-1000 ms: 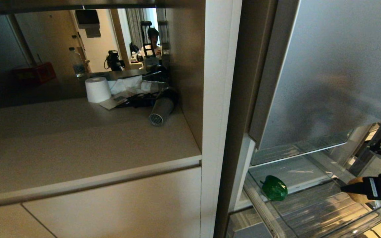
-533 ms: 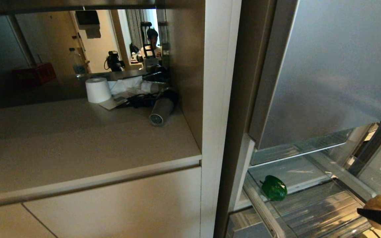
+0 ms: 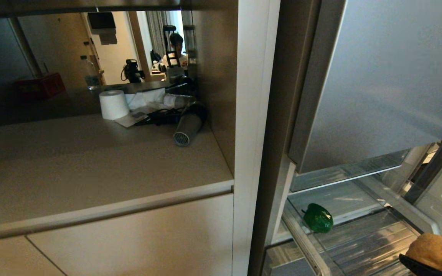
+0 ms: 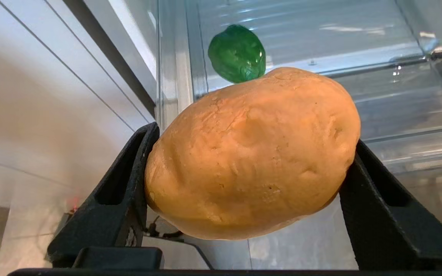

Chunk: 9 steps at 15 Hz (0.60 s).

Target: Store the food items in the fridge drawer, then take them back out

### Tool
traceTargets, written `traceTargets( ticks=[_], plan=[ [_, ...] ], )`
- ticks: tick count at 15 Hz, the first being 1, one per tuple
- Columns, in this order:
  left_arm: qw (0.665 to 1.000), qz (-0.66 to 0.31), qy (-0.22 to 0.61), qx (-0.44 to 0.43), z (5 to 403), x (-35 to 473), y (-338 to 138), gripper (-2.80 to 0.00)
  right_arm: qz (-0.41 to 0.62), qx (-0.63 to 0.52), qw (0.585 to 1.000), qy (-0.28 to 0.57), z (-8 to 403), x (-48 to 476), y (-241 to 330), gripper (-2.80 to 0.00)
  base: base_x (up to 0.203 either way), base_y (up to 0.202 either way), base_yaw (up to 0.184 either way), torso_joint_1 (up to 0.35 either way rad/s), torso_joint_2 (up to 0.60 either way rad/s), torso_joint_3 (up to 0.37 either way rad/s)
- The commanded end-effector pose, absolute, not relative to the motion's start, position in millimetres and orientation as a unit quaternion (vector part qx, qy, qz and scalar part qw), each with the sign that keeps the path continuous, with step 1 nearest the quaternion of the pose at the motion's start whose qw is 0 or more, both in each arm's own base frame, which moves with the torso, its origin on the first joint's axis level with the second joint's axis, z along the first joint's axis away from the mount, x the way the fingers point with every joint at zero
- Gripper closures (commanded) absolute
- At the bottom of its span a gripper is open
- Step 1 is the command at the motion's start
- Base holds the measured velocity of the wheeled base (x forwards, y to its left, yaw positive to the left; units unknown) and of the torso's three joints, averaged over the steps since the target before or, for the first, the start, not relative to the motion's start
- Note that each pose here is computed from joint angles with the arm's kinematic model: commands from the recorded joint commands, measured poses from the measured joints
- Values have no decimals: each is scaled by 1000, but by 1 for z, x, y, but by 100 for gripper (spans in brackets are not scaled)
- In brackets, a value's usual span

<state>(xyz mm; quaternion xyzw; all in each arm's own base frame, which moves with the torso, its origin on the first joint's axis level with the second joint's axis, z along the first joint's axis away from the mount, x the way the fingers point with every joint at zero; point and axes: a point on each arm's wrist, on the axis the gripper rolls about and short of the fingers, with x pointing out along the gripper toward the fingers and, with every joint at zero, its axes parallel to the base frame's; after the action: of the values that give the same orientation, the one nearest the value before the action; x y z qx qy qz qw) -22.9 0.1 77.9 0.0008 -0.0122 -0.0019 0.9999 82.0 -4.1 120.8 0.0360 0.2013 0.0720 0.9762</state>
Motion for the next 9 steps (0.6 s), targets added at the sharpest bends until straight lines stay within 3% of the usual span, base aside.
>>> traceTargets(
  ticks=[1, 9],
  plan=[
    [1000, -2, -7, 1, 75, -22, 0, 0, 70, 34, 976, 202, 116, 78, -4, 0, 0, 0, 0, 0, 0, 0],
    [1000, -2, -7, 1, 75, -22, 0, 0, 56, 28, 984, 167, 111, 76, -4, 0, 0, 0, 0, 0, 0, 0]
  ],
)
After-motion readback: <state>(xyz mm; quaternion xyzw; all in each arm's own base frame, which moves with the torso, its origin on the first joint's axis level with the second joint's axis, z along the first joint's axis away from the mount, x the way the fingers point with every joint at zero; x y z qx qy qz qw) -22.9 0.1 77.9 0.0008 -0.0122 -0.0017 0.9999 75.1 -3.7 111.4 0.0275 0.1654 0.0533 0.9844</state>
